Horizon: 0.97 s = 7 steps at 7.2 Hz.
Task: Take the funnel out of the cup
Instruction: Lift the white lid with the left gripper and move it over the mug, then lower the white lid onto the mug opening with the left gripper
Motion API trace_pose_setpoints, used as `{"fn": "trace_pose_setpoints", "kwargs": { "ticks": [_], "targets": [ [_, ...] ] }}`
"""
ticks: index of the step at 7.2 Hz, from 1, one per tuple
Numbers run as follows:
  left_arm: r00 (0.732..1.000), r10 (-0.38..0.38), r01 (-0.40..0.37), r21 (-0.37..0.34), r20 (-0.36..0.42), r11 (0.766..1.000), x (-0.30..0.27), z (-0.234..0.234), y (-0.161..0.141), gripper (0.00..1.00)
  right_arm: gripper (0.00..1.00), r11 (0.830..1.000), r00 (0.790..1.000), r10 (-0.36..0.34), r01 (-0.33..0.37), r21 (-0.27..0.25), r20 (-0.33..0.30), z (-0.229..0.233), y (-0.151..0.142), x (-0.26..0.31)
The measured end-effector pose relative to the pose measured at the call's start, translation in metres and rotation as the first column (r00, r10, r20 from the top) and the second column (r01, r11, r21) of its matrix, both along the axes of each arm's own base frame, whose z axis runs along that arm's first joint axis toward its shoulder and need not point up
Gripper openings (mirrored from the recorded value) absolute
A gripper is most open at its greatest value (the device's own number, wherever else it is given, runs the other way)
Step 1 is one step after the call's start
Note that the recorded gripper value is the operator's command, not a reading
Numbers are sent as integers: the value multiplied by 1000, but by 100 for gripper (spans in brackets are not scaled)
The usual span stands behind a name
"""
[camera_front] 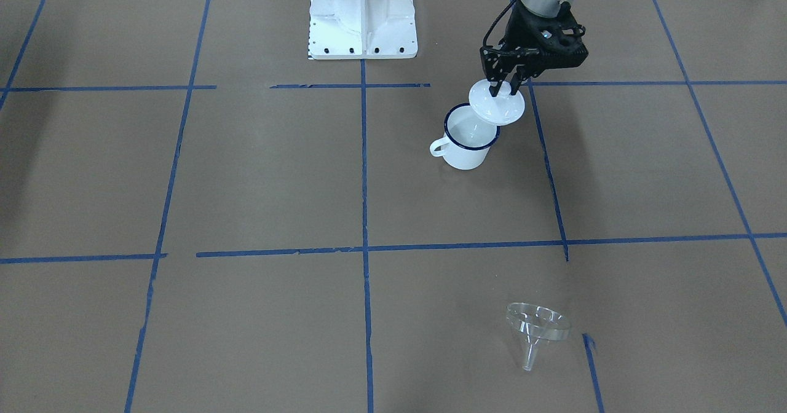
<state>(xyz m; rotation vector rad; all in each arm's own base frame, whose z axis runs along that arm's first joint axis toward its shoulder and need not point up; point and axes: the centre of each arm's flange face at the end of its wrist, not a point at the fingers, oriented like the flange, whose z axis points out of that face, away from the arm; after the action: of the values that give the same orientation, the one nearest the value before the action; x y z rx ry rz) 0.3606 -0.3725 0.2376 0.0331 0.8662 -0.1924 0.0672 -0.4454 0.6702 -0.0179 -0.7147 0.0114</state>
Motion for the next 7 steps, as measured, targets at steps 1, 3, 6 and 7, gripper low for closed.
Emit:
{"fn": "trace_pose_setpoints", "kwargs": {
  "ticks": [1, 3, 6, 7],
  "targets": [
    [1000, 1, -1, -17, 20, 1000, 13, -2, -8, 0, 100, 1000, 1000, 0, 0, 0, 0, 0, 0, 0],
    [999, 1, 1, -42, 46, 999, 31, 3, -18, 0, 100, 1000, 1000, 0, 0, 0, 0, 0, 0, 0],
    [999, -3, 6, -59, 53, 998, 43, 4, -22, 0, 100, 1000, 1000, 0, 0, 0, 0, 0, 0, 0],
    [999, -3, 6, -60, 52, 998, 44, 4, -22, 0, 100, 1000, 1000, 0, 0, 0, 0, 0, 0, 0]
  ]
}}
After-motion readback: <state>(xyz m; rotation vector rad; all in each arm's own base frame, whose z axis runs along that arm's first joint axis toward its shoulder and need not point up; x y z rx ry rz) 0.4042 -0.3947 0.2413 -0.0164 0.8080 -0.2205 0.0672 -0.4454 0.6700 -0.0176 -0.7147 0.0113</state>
